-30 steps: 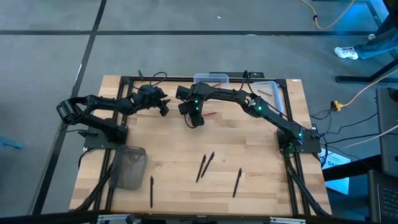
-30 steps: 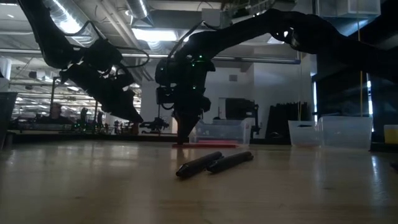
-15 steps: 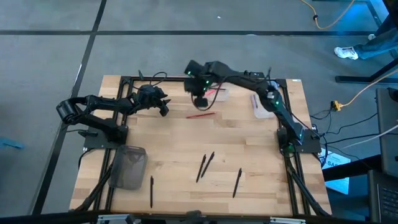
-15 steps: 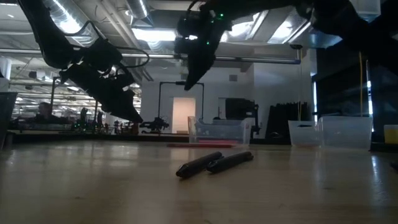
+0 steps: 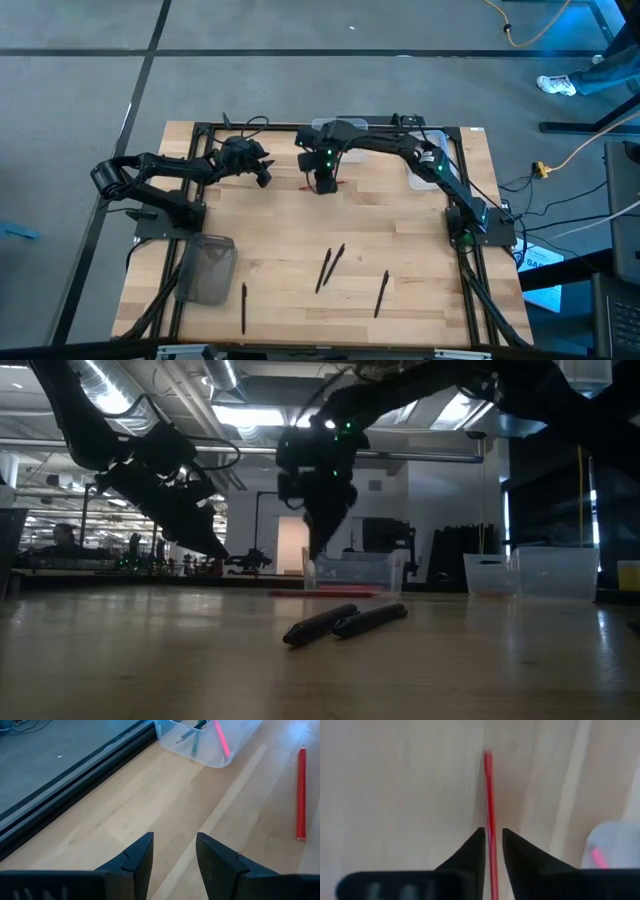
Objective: Sort crayons/erasers/pens/pencils in bins
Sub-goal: Put the red pencil into the left transparent bin
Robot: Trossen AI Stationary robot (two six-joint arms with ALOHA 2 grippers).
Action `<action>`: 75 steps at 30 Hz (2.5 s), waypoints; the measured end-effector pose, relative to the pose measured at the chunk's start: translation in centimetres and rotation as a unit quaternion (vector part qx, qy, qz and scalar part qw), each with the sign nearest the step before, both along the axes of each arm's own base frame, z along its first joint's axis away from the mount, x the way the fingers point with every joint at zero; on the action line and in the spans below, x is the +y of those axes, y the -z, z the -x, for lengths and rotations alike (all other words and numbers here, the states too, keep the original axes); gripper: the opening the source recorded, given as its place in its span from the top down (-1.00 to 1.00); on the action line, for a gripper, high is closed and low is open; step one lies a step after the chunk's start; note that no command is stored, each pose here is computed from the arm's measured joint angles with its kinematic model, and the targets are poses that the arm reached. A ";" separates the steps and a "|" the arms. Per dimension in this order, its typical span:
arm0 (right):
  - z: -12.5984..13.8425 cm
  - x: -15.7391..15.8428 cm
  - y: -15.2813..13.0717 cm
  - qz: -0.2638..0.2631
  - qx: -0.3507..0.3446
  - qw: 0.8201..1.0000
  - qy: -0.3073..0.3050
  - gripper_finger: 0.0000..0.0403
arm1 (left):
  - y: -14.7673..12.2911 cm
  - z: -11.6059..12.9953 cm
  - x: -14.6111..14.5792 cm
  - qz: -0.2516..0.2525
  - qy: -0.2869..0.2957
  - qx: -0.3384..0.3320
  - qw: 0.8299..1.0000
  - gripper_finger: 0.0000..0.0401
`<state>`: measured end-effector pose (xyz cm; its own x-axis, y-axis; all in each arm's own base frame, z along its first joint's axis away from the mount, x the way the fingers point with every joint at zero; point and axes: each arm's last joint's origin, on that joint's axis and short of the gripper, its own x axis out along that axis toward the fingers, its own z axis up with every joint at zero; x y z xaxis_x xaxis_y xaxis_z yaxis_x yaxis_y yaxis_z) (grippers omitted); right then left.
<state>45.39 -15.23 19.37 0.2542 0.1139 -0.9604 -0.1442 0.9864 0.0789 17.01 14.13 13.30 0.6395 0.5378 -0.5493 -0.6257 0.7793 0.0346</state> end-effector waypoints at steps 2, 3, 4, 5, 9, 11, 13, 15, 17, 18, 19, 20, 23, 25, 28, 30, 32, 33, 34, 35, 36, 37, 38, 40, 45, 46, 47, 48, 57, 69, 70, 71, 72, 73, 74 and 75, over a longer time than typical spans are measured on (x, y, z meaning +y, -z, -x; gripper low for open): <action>0.4 0.3 1.3 0.016 0.029 0.999 0.002 0.58 | 0.0 0.0 0.0 0.000 0.000 0.000 1.000 0.30; 0.6 0.4 2.0 0.020 0.039 0.999 0.002 0.54 | 0.0 0.0 0.0 -0.001 0.000 -0.001 1.000 0.30; 0.8 0.4 2.6 0.019 0.046 0.999 0.002 0.51 | 0.0 0.0 0.0 -0.002 0.000 -0.002 1.000 0.30; 1.0 0.5 3.2 0.015 0.053 0.998 0.002 0.49 | -0.1 0.0 0.0 -0.003 0.000 -0.004 1.000 0.30; 1.7 0.7 5.1 0.011 0.072 0.997 0.001 0.45 | -0.3 -0.1 0.1 -0.011 -0.001 -0.013 1.000 0.30; 1.8 0.6 5.3 0.032 0.076 0.997 0.005 0.45 | -0.4 -0.2 0.2 -0.015 -0.001 -0.019 1.000 0.30; 1.8 0.6 5.3 0.041 0.079 0.996 0.006 0.47 | -0.5 -0.3 0.1 -0.020 0.001 -0.025 1.000 0.30; 1.7 0.6 5.2 0.044 0.079 0.996 0.007 0.51 | -0.6 -0.5 0.0 -0.023 0.007 -0.027 0.999 0.30; 1.7 0.6 5.2 0.041 0.078 0.996 0.006 0.57 | -0.7 -0.8 -0.3 -0.032 0.022 -0.027 0.999 0.30; 1.7 0.6 5.2 0.039 0.077 0.996 0.006 0.60 | -0.8 -1.0 -0.5 -0.038 0.030 -0.028 0.998 0.30; 1.7 0.6 5.2 0.038 0.078 0.996 0.006 0.64 | -0.8 -1.2 -0.7 -0.045 0.040 -0.029 0.998 0.30; 1.7 0.6 5.2 0.037 0.078 0.996 0.006 0.69 | -1.0 -1.4 -0.9 -0.052 0.048 -0.032 0.997 0.30; 1.8 0.6 5.2 0.035 0.078 0.996 0.008 0.84 | -1.3 -2.1 -1.6 -0.071 0.073 -0.045 0.994 0.30; 1.8 0.6 5.2 0.034 0.079 0.996 0.015 0.93 | -1.4 -2.3 -1.9 -0.076 0.083 -0.048 0.993 0.30; 1.8 0.5 5.1 0.033 0.079 0.996 0.021 0.95 | -1.5 -2.5 -2.0 -0.078 0.087 -0.050 0.992 0.30; 1.8 0.5 5.1 0.033 0.079 0.996 0.021 0.95 | -1.5 -2.4 -2.0 -0.078 0.086 -0.050 0.992 0.30; 1.8 0.5 5.1 0.033 0.079 0.996 0.021 0.97 | -1.5 -2.4 -2.0 -0.078 0.086 -0.050 0.992 0.30; 1.8 0.5 5.1 0.033 0.079 0.996 0.021 0.98 | -1.5 -2.4 -2.0 -0.078 0.086 -0.050 0.992 0.30; 1.8 0.5 5.0 0.033 0.079 0.996 0.021 0.98 | -1.6 -2.4 -2.1 -0.078 0.086 -0.050 0.992 0.30; 1.8 0.5 5.0 0.033 0.080 0.996 0.021 0.98 | -1.7 -2.3 -2.1 -0.080 0.086 -0.052 0.992 0.30; 1.8 0.5 5.0 0.033 0.080 0.996 0.021 0.97 | -1.9 -2.3 -2.1 -0.082 0.085 -0.055 0.991 0.30; 1.9 0.5 4.9 0.033 0.080 0.996 0.022 0.96 | -2.1 -2.2 -2.1 -0.084 0.085 -0.058 0.991 0.30; 1.9 0.5 4.7 0.031 0.082 0.996 0.027 0.95 | -2.3 -2.2 -2.2 -0.085 0.085 -0.059 0.991 0.30; 1.8 0.5 4.4 0.031 0.087 0.995 0.033 0.94 | -2.7 -2.0 -2.3 -0.090 0.085 -0.064 0.990 0.30; 1.9 0.5 3.3 0.027 0.098 0.994 0.033 0.94 | -3.5 -1.4 -2.6 -0.099 0.088 -0.057 0.990 0.30; 2.0 0.6 3.3 0.024 0.106 0.993 0.033 0.93 | -3.6 -1.4 -2.7 -0.100 0.088 -0.058 0.989 0.30; 2.2 0.6 3.3 0.022 0.113 0.993 0.035 0.93 | -3.6 -1.3 -2.7 -0.100 0.088 -0.057 0.989 0.30; 2.3 0.7 3.3 0.019 0.120 0.992 0.038 0.93 | -3.7 -1.3 -2.7 -0.100 0.088 -0.056 0.989 0.30; 3.4 2.1 3.1 -0.022 0.193 0.978 0.069 0.93 | -3.7 -1.2 -2.8 -0.105 0.092 -0.047 0.989 0.30; 3.6 4.0 5.5 -0.018 0.206 0.974 0.088 0.75 | -3.5 -1.0 -2.7 -0.104 0.059 -0.034 0.992 0.30; 3.6 4.0 5.6 -0.020 0.205 0.974 0.095 0.70 | -3.5 -1.0 -2.6 -0.107 0.045 -0.031 0.993 0.30; 3.7 4.0 5.8 -0.022 0.204 0.974 0.097 0.66 | -3.5 -0.9 -2.5 -0.110 0.037 -0.028 0.993 0.30; 3.7 4.1 5.9 -0.022 0.204 0.974 0.098 0.62 | -3.5 -0.9 -2.5 -0.111 0.034 -0.026 0.993 0.30; 3.8 4.1 6.0 -0.023 0.204 0.974 0.098 0.58 | -3.4 -0.9 -2.5 -0.110 0.033 -0.025 0.993 0.30; 4.0 4.1 6.2 -0.024 0.207 0.973 0.101 0.54 | -3.5 -0.9 -2.6 -0.110 0.034 -0.025 0.993 0.30; 4.1 4.2 6.4 -0.025 0.210 0.971 0.110 0.51 | -3.5 -0.9 -2.6 -0.111 0.034 -0.027 0.993 0.30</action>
<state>41.33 -11.05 13.02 -0.1361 0.1506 -0.9792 0.1255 0.9830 0.1338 17.88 11.57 16.81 0.7029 0.5969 -0.3869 -0.5782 0.7963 0.1779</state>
